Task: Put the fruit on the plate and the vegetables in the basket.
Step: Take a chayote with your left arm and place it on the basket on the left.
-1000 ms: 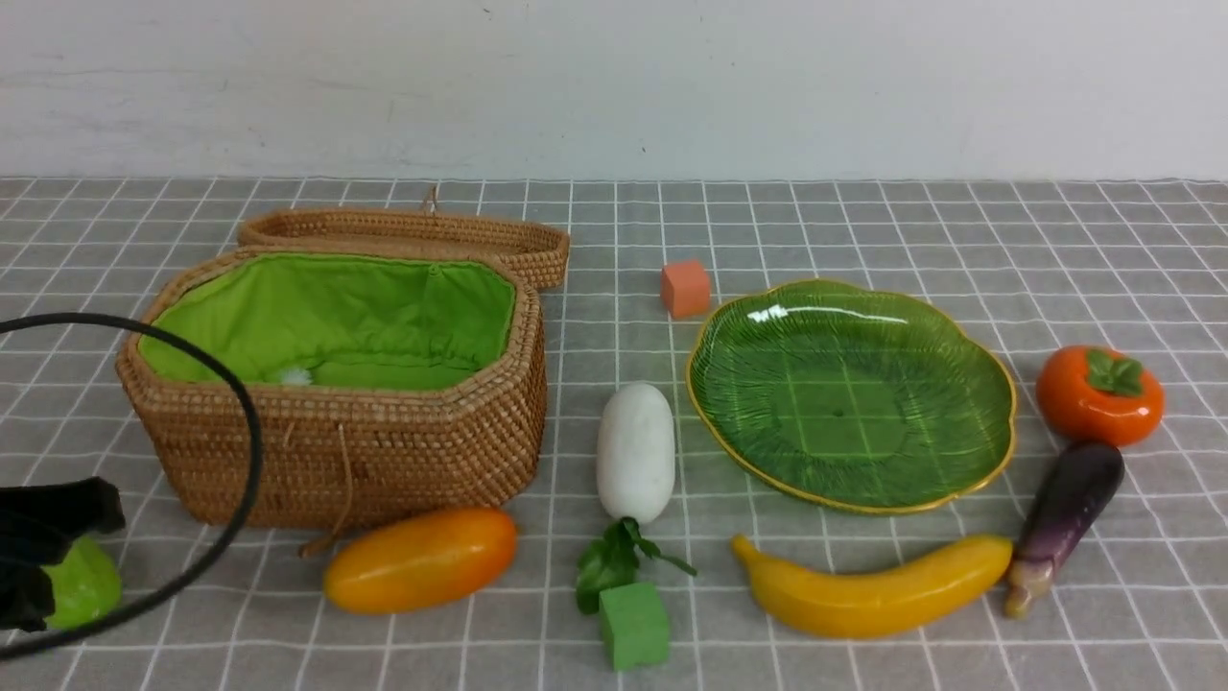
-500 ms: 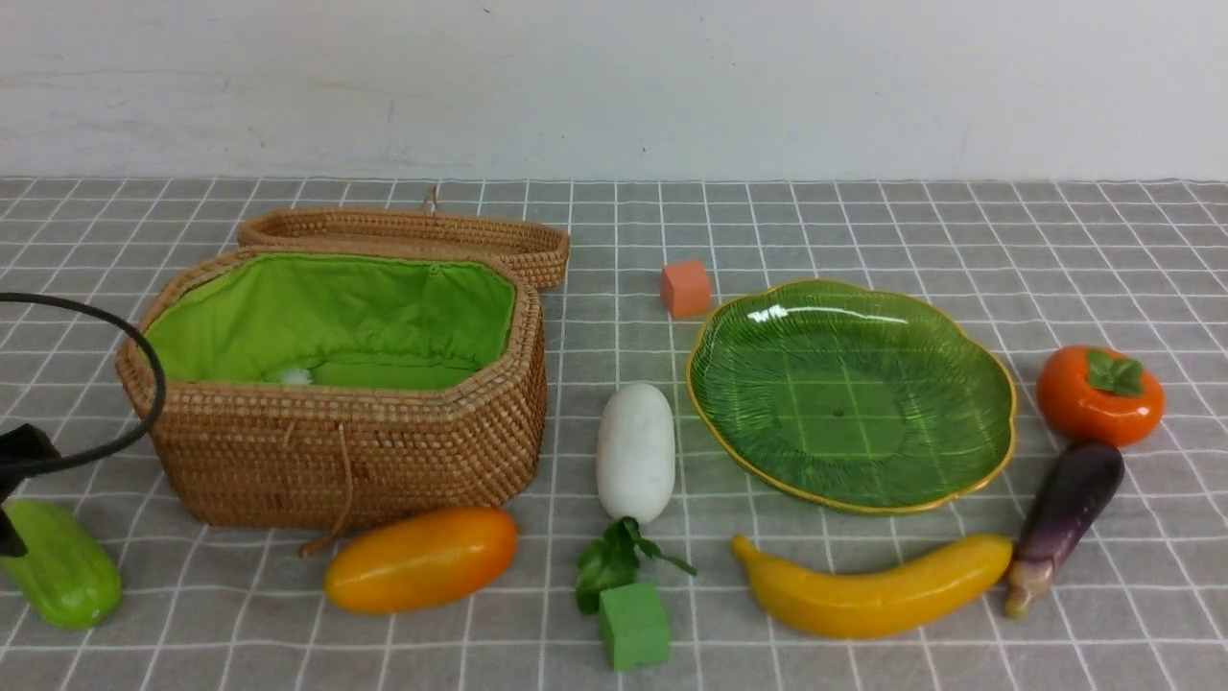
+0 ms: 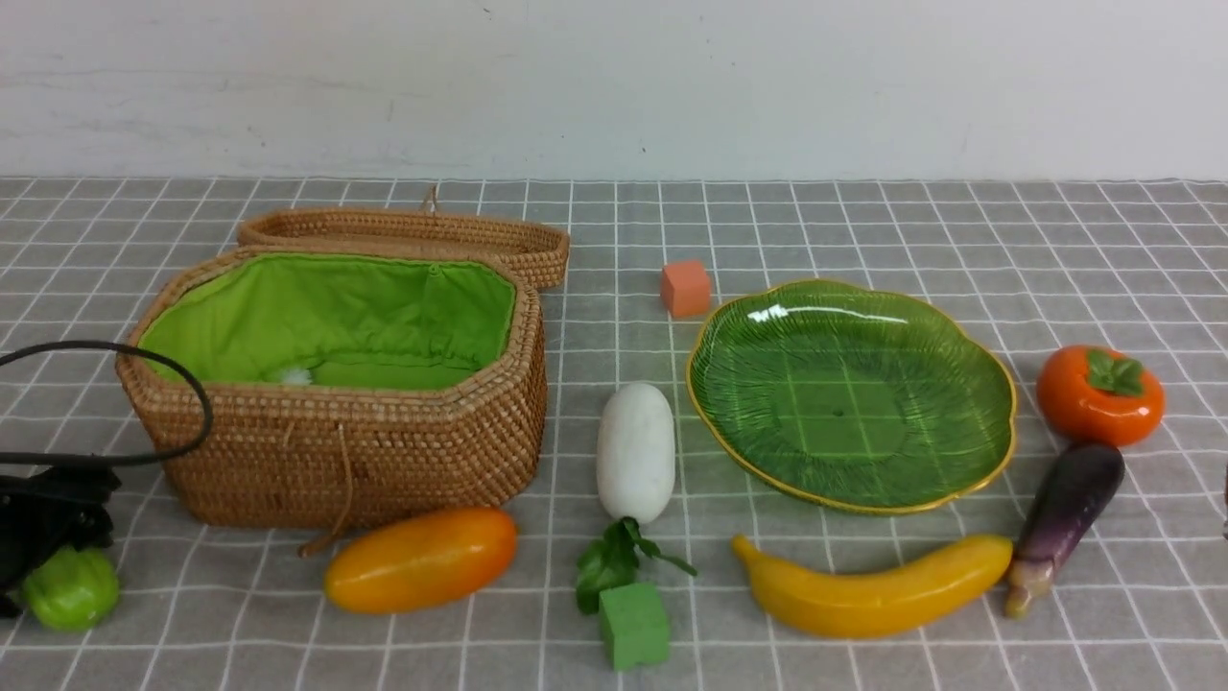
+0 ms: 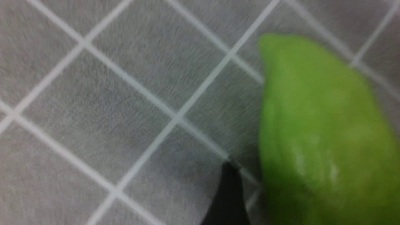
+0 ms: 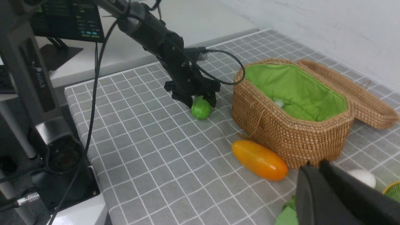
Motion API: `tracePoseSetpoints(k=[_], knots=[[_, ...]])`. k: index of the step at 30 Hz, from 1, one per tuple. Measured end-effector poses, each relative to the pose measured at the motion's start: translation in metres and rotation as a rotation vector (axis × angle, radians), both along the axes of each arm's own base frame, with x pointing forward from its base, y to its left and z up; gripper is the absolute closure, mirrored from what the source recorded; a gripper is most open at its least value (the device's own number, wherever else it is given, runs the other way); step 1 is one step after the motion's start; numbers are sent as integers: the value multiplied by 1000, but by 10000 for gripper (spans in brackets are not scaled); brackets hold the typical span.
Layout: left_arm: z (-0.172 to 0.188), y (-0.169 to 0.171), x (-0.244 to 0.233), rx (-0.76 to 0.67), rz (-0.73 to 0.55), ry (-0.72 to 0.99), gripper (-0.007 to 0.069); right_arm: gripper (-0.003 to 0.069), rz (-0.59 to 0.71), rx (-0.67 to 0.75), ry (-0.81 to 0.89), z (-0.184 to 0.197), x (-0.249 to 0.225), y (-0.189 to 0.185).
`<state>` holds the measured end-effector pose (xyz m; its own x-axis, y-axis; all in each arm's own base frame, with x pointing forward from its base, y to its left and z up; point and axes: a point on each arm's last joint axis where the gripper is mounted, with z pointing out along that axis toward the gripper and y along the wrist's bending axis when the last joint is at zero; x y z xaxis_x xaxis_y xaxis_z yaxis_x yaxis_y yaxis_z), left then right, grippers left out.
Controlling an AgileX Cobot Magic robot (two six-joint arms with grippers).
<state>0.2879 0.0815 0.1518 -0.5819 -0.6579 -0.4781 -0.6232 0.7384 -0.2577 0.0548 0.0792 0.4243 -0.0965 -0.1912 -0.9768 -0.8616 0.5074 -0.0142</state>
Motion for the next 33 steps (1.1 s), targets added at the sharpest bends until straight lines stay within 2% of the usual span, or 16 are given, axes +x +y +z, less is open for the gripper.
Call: tracePoseSetpoints(k=[3,10,12,15,17,19,21,24,25,26,27,28,33], knots=[[-2,1,2,0,1,-1,186,624,0,2,-3,0,0,0],[12,0,-6,12,-20,43,193,624,-23,29,9,2,2,-1],[30,-1,-13,40,-38,33,193,624,-36,53,37,3,2,-1],[89,-6,-27,129,-81,-96,193,624,-84,67,44,7,3,-4],[127,-17,-33,215,-171,-194,193,624,-108,53,18,12,2,-6],[161,-40,-32,334,-315,-268,193,624,-128,39,-20,20,0,-8],[186,-71,-26,463,-590,-336,193,624,-142,25,-55,26,-2,-11],[202,-111,-9,628,-892,-364,193,624,-169,-4,-100,33,-4,-14],[204,-124,1,677,-985,-357,193,624,-178,-9,-103,34,-5,-15],[207,-126,3,688,-999,-363,193,624,-179,-9,-102,34,-5,-15],[205,-141,21,749,-1117,-331,193,623,-191,-11,-94,35,-4,-16],[202,-148,33,776,-1174,-304,193,622,-197,-13,-84,34,-4,-16],[167,-164,93,806,-1329,-143,193,623,-191,-41,5,27,-6,-17]])
